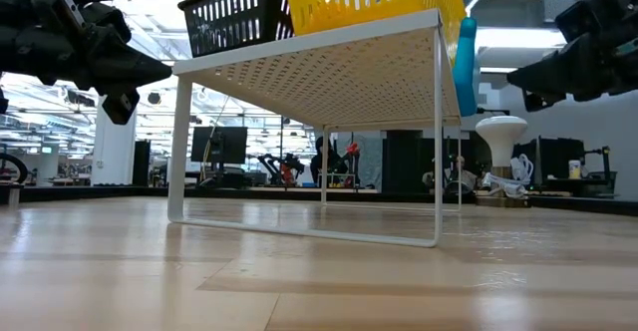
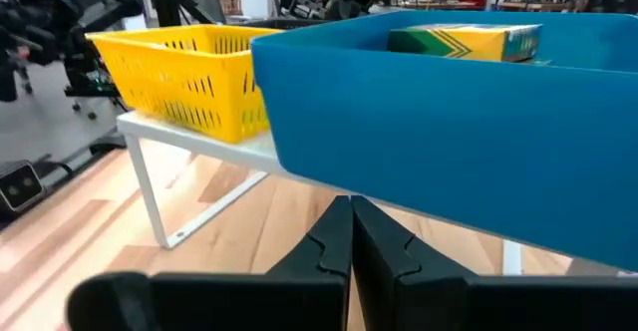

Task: Pick & Place Office Desk Supplies
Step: Return to Home Position

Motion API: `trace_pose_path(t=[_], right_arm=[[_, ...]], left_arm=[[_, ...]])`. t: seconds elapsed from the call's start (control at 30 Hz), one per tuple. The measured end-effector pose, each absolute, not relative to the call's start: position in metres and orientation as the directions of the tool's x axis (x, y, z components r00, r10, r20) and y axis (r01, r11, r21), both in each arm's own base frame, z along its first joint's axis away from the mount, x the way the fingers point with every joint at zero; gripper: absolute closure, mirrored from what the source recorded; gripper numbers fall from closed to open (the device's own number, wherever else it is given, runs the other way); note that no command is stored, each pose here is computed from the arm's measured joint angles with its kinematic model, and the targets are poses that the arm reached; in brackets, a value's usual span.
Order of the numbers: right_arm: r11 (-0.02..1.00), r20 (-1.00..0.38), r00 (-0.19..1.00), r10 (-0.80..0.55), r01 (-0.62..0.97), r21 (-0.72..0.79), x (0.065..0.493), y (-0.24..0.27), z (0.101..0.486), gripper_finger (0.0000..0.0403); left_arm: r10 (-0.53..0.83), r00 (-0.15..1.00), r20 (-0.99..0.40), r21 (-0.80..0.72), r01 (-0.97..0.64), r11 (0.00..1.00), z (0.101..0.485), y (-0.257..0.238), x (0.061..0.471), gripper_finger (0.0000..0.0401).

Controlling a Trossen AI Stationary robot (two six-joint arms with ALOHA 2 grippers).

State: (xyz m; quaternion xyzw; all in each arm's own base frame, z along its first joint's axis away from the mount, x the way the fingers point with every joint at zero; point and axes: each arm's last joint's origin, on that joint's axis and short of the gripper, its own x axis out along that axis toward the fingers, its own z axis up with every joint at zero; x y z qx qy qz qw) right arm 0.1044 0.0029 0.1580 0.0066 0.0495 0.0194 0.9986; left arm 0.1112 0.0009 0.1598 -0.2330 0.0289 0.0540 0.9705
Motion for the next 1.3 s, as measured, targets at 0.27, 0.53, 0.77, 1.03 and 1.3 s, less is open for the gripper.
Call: trace_pose_path(t=[0.27, 0.53, 0.77, 1.03, 1.3], right_arm=[[0.995, -0.140, 0.990, -0.012, 0.026, 0.094, 0.1064, -0.0010, 0.1544, 0.0403], [0.970, -0.197, 0.980, -0.014, 0.061, 0.236, 0.1092, -0.0015, 0.1492, 0.0403], [0.969, -0.203, 0.979, -0.013, 0.062, 0.238, 0.1094, -0.0015, 0.1487, 0.0403], [0.969, -0.202, 0.979, -0.013, 0.062, 0.238, 0.1093, -0.0015, 0.1486, 0.0403], [0.969, -0.203, 0.979, -0.013, 0.062, 0.237, 0.1093, -0.0015, 0.1485, 0.0403]], left_arm=[[0.087, 0.993, -0.081, -0.449, -0.115, 0.886, 0.1598, 0.0008, 0.1112, 0.0393], [0.088, 0.993, -0.081, -0.449, -0.116, 0.886, 0.1598, 0.0008, 0.1112, 0.0394], [0.088, 0.993, -0.081, -0.449, -0.116, 0.886, 0.1598, 0.0008, 0.1112, 0.0395], [0.093, 0.992, -0.081, -0.449, -0.120, 0.885, 0.1598, 0.0010, 0.1112, 0.0394], [0.092, 0.992, -0.081, -0.449, -0.119, 0.886, 0.1598, 0.0010, 0.1112, 0.0393]])
